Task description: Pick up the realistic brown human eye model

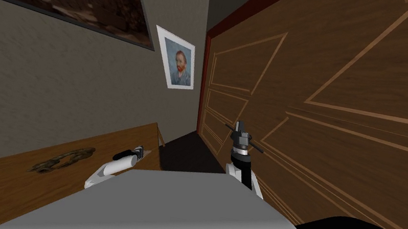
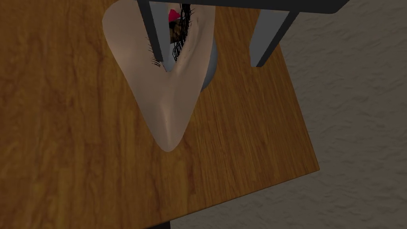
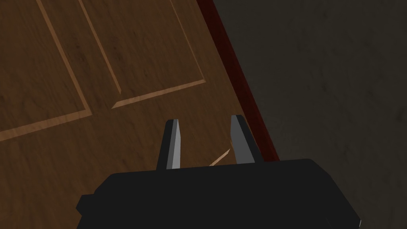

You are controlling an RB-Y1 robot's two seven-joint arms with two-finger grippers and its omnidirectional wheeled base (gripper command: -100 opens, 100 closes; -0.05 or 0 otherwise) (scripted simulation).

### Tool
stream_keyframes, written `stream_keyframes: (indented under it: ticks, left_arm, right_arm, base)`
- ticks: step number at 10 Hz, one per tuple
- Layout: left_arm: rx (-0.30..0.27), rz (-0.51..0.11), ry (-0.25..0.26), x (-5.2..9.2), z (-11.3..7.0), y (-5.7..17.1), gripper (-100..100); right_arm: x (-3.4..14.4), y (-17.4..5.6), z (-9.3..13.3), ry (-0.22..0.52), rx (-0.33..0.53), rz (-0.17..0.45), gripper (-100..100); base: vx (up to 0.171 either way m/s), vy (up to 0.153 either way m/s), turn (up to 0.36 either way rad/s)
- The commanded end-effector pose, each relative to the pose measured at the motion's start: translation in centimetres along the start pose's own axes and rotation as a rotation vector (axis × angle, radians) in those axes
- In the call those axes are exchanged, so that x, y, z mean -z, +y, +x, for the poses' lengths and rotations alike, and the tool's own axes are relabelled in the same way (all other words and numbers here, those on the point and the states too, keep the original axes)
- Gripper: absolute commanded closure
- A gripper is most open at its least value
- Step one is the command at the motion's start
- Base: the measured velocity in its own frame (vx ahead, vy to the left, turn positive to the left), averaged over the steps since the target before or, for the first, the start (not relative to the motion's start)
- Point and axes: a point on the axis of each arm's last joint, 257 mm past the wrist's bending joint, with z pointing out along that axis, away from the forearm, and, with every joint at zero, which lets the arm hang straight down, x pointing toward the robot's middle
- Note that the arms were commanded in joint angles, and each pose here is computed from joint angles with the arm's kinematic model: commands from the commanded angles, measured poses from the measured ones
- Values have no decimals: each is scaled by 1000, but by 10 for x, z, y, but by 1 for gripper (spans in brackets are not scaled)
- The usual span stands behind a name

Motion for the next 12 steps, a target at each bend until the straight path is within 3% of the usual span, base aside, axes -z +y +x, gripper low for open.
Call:
stream_keyframes:
  ticks: [1, 4, 5, 6, 11, 12]
  left_arm:
    - [0, 0, 0, 0, 0, 0, 100]
    - [-1, 0, 0, 0, 0, 0, 100]
    - [-1, -1, 0, 0, 0, 0, 0]
    - [-10, 1, 10, 4, 4, -3, 100]
    - [-27, 2, 27, 10, 11, -9, 100]
    - [-28, 1, 28, 11, 11, -8, 0]
  right_arm:
    - [0, 0, 0, 0, 0, 0, 0]
    - [0, 0, 0, 0, 0, 0, 0]
    - [0, 0, 0, 0, 0, 0, 0]
    - [0, 0, 0, 0, 0, 0, 0]
    - [0, 0, 0, 0, 0, 0, 0]
    - [0, 0, 0, 0, 0, 0, 0]
  base:
    - [0, 0, 0]
    - [0, 0, 0]
    - [0, 0, 0]
    - [2, -20, 125]
    - [2, -23, 79]
    - [0, 0, 0]
